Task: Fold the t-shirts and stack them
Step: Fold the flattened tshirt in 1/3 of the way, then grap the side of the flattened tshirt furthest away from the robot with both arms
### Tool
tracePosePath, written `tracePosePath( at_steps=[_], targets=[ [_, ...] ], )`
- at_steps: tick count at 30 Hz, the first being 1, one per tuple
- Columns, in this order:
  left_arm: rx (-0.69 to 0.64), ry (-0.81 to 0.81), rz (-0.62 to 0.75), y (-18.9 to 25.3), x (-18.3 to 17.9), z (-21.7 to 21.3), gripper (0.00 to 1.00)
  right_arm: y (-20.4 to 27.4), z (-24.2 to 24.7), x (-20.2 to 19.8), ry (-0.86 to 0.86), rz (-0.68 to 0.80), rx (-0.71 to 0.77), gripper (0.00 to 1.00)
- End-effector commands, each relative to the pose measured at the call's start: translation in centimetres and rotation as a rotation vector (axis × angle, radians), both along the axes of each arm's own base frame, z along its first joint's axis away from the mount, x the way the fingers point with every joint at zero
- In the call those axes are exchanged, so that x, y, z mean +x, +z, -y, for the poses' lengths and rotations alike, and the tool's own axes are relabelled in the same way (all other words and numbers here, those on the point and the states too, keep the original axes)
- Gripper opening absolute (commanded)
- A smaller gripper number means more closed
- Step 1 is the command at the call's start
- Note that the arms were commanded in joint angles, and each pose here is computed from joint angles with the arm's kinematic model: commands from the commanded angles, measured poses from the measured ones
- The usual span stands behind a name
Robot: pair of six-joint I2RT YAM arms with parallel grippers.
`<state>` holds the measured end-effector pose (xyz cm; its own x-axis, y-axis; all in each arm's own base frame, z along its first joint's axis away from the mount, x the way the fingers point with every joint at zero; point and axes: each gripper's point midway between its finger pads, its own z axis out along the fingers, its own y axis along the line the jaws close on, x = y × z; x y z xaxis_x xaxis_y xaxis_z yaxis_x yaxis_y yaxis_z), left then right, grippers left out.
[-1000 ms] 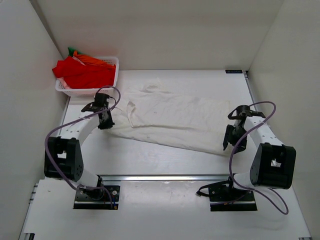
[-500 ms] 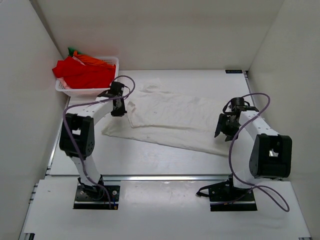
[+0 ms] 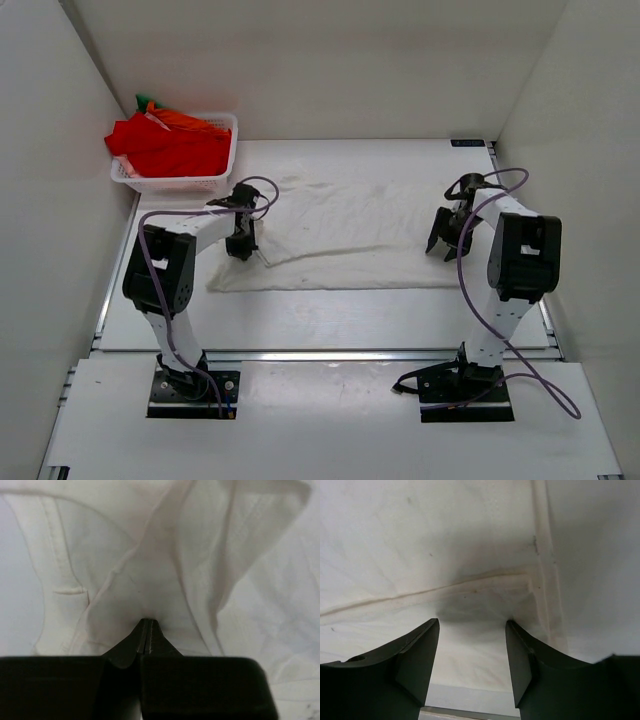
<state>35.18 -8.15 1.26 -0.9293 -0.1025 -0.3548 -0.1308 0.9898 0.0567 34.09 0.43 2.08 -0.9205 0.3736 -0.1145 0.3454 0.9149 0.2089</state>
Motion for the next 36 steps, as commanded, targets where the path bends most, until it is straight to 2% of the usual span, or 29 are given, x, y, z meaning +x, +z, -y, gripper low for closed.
tracePosePath(
  at_steps=[1,5,7,11,13,15,17,18,20,23,25,29,30,32,36],
  targets=[
    [0.038,-0.066,-0.219,-1.5,-7.7,0.2,0.00,-1.3,1.8,2.8,0.029,0.045,-0.064,0.53],
    [0.027,-0.078,-0.223,-0.8,-10.3,0.6,0.00,-1.0,1.7,2.3,0.040,0.010,-0.071,0.54],
    [0.015,-0.078,-0.218,-0.3,-11.2,0.5,0.00,-1.7,1.1,0.1,0.046,-0.047,-0.067,0.54],
    [0.038,-0.066,-0.215,0.0,-12.3,-0.9,0.00,-1.6,0.2,-3.3,0.075,-0.067,-0.063,0.55],
    [0.023,-0.046,-0.155,1.2,-11.3,-1.3,0.00,-2.0,0.3,-5.7,0.057,-0.104,-0.063,0.55],
    [-0.019,-0.036,-0.080,2.9,-9.4,-1.2,0.02,-0.8,0.5,-4.8,0.051,-0.034,-0.063,0.54],
    [-0.084,-0.035,0.034,6.1,-5.8,-0.2,0.07,0.8,0.7,-3.8,0.061,0.008,-0.074,0.54],
    [-0.096,-0.045,0.054,7.0,-4.8,0.1,0.10,2.2,0.9,-2.3,0.059,0.049,-0.089,0.55],
    [-0.109,-0.055,0.160,11.0,-0.6,0.9,0.17,5.3,1.1,0.6,0.086,0.130,-0.104,0.56],
    [-0.123,-0.092,0.260,14.8,4.4,2.9,0.27,8.7,1.3,3.9,0.089,0.210,-0.117,0.58],
    [-0.108,-0.090,0.298,15.7,7.5,3.6,0.31,10.1,1.3,5.9,0.095,0.258,-0.118,0.57],
    [-0.082,-0.111,0.301,14.4,13.4,5.5,0.32,10.9,1.8,10.0,0.075,0.312,-0.125,0.60],
    [-0.074,-0.113,0.330,15.2,14.6,5.8,0.32,10.4,1.9,10.5,0.070,0.305,-0.127,0.60],
    [-0.035,-0.107,0.306,12.4,16.7,5.9,0.33,10.3,2.0,11.9,0.067,0.327,-0.118,0.60],
    [-0.028,-0.096,0.347,9.6,20.2,6.2,0.48,10.0,1.1,14.4,0.084,0.398,-0.096,0.60]
  ],
)
